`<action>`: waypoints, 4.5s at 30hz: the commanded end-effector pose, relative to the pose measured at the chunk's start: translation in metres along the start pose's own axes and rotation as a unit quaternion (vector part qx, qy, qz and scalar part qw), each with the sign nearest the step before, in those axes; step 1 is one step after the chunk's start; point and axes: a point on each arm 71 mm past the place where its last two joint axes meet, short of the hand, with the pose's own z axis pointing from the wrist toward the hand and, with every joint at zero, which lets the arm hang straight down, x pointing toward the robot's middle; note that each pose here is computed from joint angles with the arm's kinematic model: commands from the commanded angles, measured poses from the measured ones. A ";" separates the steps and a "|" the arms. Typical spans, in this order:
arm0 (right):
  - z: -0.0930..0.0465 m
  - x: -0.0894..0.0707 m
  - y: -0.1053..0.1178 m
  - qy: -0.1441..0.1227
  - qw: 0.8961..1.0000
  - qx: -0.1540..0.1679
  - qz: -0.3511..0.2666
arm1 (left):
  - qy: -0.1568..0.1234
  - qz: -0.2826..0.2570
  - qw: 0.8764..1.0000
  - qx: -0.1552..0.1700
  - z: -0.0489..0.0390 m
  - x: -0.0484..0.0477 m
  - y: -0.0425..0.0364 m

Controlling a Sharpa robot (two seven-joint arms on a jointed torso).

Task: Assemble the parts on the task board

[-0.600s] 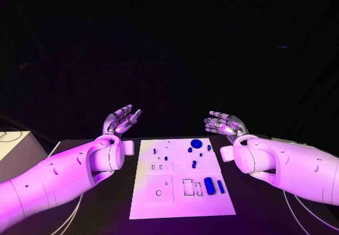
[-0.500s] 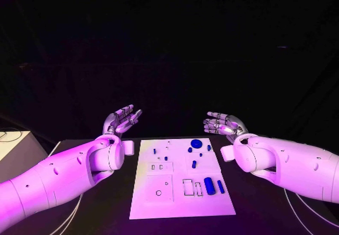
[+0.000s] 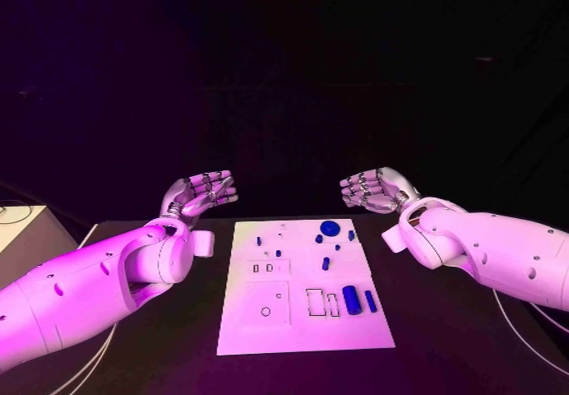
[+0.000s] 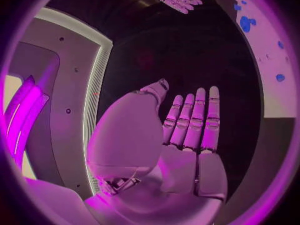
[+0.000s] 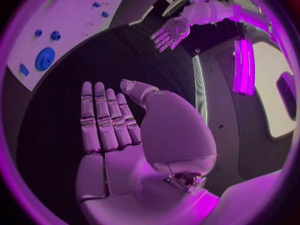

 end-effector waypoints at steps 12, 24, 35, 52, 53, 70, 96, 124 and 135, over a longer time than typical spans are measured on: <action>0.008 0.000 0.020 0.089 0.949 -0.035 -0.300 | 0.071 -0.012 0.997 0.015 -0.0233 0.0181 -0.0313; 0.016 0.009 0.024 0.099 0.905 -0.016 -0.414 | 0.105 -0.026 0.994 0.030 -0.0405 0.0338 -0.0512; 0.020 0.013 0.020 0.104 0.889 -0.001 -0.447 | 0.118 -0.030 0.992 0.039 -0.0469 0.0387 -0.0618; 0.022 0.020 0.008 0.116 0.878 0.016 -0.464 | 0.121 -0.028 0.992 0.040 -0.0465 0.0383 -0.0624; 0.022 0.020 0.008 0.117 0.878 0.016 -0.465 | 0.120 -0.028 0.992 0.039 -0.0464 0.0382 -0.0617; 0.023 0.024 0.005 0.117 0.876 0.020 -0.468 | 0.119 -0.027 0.992 0.035 -0.0460 0.0361 -0.0594; 0.020 0.020 0.017 0.048 0.887 -0.020 -0.458 | 0.118 -0.026 0.992 0.034 -0.0460 0.0349 -0.0590; 0.061 0.047 0.049 -0.001 0.893 -0.060 -0.447 | 0.121 -0.028 0.992 0.033 -0.0462 0.0377 -0.0591; 0.071 0.054 0.054 -0.006 0.894 -0.063 -0.444 | 0.121 -0.027 0.992 0.033 -0.0473 0.0369 -0.0603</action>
